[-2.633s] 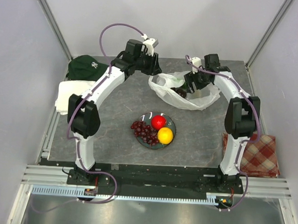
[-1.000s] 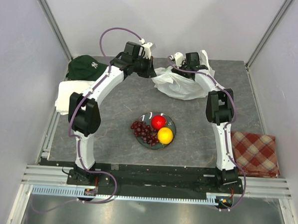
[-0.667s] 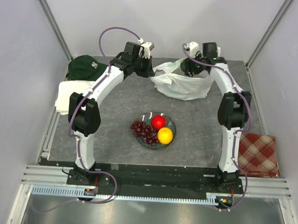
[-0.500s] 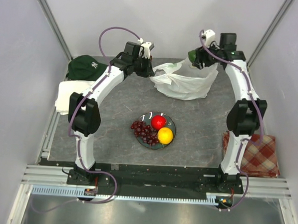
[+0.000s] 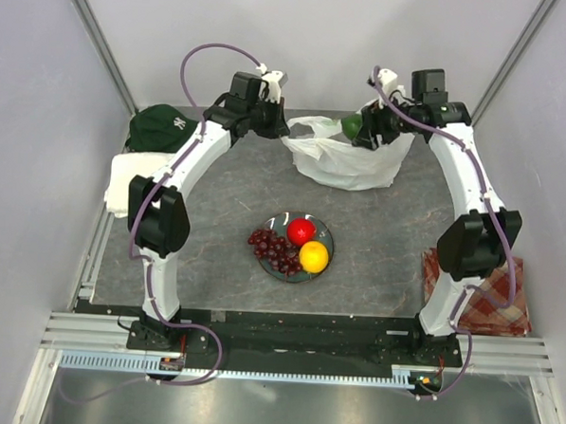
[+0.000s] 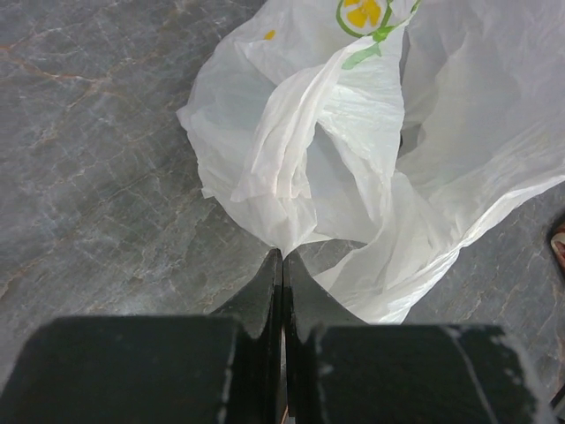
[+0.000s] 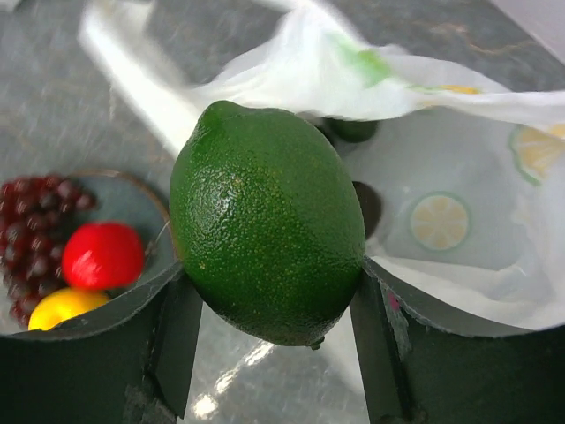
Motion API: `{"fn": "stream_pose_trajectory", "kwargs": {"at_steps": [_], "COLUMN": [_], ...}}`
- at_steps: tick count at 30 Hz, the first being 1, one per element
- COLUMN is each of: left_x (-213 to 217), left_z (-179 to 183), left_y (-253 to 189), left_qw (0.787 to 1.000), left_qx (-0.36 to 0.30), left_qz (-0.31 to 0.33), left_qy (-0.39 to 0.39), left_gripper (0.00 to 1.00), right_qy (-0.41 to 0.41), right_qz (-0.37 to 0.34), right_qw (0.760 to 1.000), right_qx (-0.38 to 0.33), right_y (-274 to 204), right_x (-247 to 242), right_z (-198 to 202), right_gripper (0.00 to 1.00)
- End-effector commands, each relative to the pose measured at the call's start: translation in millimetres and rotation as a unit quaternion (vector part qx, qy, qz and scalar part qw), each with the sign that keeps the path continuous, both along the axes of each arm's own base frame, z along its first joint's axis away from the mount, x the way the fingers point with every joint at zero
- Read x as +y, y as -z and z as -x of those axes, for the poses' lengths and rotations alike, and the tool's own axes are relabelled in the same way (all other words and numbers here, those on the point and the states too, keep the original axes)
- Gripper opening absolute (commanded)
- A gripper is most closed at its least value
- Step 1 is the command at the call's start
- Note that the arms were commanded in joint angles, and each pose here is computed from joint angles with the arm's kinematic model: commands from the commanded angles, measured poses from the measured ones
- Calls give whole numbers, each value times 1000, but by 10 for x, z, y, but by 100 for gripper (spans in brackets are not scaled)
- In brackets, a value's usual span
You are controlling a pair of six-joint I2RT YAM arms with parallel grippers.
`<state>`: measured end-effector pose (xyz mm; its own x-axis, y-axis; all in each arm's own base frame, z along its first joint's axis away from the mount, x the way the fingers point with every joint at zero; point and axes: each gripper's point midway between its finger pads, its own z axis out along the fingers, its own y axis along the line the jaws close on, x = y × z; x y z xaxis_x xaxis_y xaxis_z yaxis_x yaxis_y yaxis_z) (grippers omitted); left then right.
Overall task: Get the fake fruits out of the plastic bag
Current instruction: Place the fake fruit on the plate.
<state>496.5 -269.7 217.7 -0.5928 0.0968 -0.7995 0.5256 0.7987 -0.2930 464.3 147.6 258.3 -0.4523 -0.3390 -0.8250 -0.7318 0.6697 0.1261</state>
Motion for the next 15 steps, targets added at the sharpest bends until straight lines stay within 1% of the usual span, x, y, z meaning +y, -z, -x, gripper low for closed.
{"fn": "stream_pose_trajectory", "kwargs": {"at_steps": [1, 2, 4, 6, 9, 13, 15], "left_x": [76, 67, 64, 109, 107, 144, 141], "left_z": [-90, -85, -95, -131, -126, -155, -145], "left_y": [-290, -293, -278, -338, -488, -631, -688], "left_qw": [999, 999, 999, 998, 997, 996, 995], "left_qx": [-38, -31, -14, 2, -3, -18, -19], "left_qz": [12, 21, 40, 66, 82, 87, 94], "left_qy": [9, 5, 3, -15, -13, -25, -25], "left_gripper": [2, 2, 2, 2, 2, 2, 2], "right_qy": [-126, -133, -167, -181, -235, -318, -342], "right_qz": [63, 84, 102, 121, 145, 187, 201], "right_qw": [987, 986, 978, 974, 960, 929, 917], "right_qx": [-73, -64, -68, -59, -46, -42, -35], "right_y": [-366, -251, -218, -124, 63, 431, 614], "right_x": [438, 459, 636, 701, 962, 1382, 1524], "right_z": [743, 834, 1051, 1155, 1369, 1645, 1669], "right_gripper": [45, 45, 45, 45, 45, 45, 45]}}
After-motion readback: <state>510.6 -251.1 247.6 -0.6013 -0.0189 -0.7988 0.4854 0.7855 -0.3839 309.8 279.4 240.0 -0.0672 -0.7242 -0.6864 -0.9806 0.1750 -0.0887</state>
